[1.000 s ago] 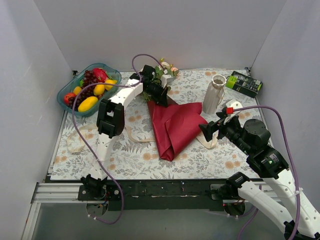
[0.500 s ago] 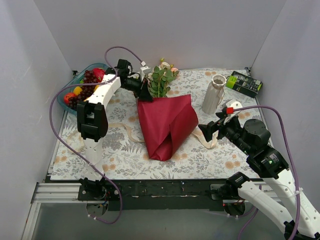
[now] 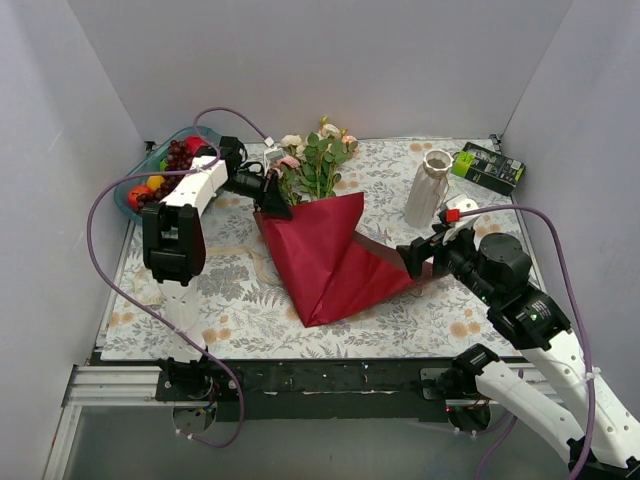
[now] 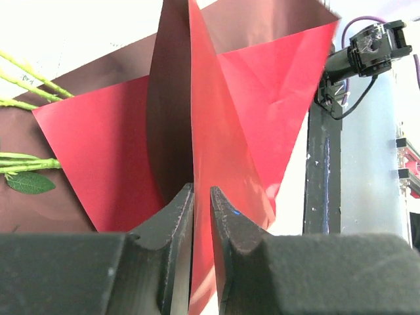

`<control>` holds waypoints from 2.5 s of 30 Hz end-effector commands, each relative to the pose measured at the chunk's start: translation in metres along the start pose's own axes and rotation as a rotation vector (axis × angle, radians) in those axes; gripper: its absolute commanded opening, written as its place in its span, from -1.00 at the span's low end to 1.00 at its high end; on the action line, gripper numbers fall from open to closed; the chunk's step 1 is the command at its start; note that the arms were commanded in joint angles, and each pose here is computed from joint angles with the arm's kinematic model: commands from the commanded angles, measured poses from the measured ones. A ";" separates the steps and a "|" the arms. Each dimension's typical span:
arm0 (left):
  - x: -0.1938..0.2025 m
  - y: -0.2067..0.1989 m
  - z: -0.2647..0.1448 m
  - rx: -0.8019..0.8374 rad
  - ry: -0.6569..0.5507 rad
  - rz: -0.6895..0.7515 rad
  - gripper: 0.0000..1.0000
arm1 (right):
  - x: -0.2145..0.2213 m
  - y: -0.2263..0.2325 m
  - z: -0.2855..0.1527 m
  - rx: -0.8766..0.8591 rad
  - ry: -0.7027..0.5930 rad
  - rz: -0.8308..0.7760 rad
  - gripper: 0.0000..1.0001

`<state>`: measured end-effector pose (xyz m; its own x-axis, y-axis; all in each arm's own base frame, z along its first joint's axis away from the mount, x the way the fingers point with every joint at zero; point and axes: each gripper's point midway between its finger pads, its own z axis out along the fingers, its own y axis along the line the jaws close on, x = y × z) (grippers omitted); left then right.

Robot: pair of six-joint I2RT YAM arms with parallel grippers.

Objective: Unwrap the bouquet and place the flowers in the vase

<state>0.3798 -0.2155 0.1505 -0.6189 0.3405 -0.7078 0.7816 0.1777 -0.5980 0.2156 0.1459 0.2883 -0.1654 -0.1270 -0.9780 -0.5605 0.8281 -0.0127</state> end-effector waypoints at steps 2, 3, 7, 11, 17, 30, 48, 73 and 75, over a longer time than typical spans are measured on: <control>-0.025 -0.042 -0.024 0.038 -0.077 0.123 -0.69 | -0.023 0.002 0.003 -0.002 -0.055 0.026 0.96; -0.024 -0.043 -0.025 0.044 -0.081 0.122 -0.69 | -0.017 0.003 0.008 -0.008 -0.041 0.042 0.96; -0.021 -0.044 -0.034 0.027 -0.095 0.133 -0.69 | 0.009 0.013 0.031 -0.050 0.011 0.082 0.96; -0.008 -0.039 -0.034 -0.010 -0.078 0.169 -0.71 | 0.013 0.017 0.064 -0.075 -0.033 0.069 0.96; 0.014 -0.030 -0.029 -0.049 -0.064 0.241 -0.77 | -0.002 0.030 0.109 -0.219 -0.116 0.009 0.96; 0.023 -0.019 -0.032 -0.128 -0.039 0.399 -0.81 | -0.026 0.051 0.147 -0.679 -0.146 -0.049 0.96; 0.041 -0.015 -0.039 -0.181 -0.003 0.668 -0.93 | -0.018 0.048 0.184 -0.720 -0.159 -0.068 0.96; 0.024 -0.029 -0.054 -0.217 0.029 0.864 -0.96 | -0.039 0.059 0.195 -0.855 -0.239 -0.060 0.96; 0.025 -0.030 -0.054 -0.219 0.032 0.865 -0.96 | -0.039 0.054 0.202 -0.825 -0.236 -0.076 0.96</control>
<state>0.3485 -0.1634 0.1506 0.1259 0.4724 -0.8724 0.9872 0.0269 0.1570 0.3403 0.3049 0.2653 -0.0664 0.0130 -0.9977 -0.9898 0.1254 0.0675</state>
